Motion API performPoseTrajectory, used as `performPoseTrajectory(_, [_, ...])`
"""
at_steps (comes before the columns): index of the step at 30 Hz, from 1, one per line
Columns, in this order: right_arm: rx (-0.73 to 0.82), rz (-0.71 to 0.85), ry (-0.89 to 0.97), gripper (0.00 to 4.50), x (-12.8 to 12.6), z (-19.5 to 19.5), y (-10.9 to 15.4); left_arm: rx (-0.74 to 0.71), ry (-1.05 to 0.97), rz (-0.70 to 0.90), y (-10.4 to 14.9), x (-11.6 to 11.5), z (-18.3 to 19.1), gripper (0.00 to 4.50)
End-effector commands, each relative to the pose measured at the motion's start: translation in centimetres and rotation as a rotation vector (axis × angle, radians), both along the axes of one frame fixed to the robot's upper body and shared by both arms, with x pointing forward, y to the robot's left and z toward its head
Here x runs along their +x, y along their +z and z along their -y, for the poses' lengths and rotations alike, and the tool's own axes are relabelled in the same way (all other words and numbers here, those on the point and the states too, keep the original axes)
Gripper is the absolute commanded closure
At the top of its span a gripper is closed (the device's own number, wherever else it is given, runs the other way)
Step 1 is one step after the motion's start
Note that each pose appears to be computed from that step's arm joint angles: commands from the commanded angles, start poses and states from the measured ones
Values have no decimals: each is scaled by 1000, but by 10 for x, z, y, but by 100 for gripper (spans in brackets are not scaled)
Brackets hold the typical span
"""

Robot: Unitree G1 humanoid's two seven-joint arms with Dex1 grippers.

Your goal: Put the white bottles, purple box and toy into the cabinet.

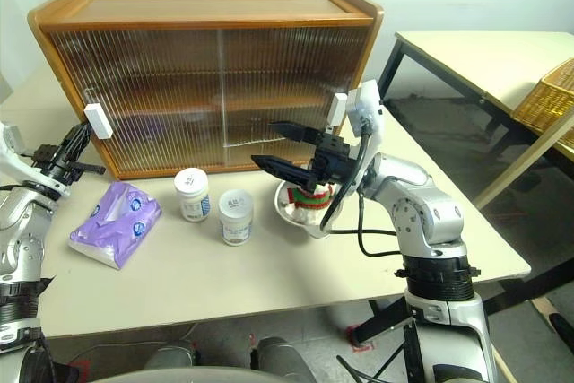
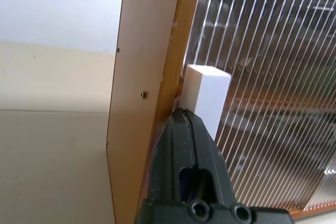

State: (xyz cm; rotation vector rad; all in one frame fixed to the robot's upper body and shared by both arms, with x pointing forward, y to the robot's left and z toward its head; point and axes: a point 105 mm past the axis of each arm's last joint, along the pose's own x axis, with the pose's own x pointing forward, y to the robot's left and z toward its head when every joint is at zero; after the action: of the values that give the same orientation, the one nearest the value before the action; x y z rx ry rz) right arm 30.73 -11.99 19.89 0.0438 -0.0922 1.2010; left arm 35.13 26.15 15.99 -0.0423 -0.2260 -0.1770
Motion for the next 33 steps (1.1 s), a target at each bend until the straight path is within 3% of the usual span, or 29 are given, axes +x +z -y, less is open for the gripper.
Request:
performPoseTrajectory(1, [-16,3,2,0,0,0,-3,14,-31,-4,1,5,6,447])
performPoseTrajectory(33, [-4,17,-7,0,0,0,-1,65,-506,-79,8,38,99,447])
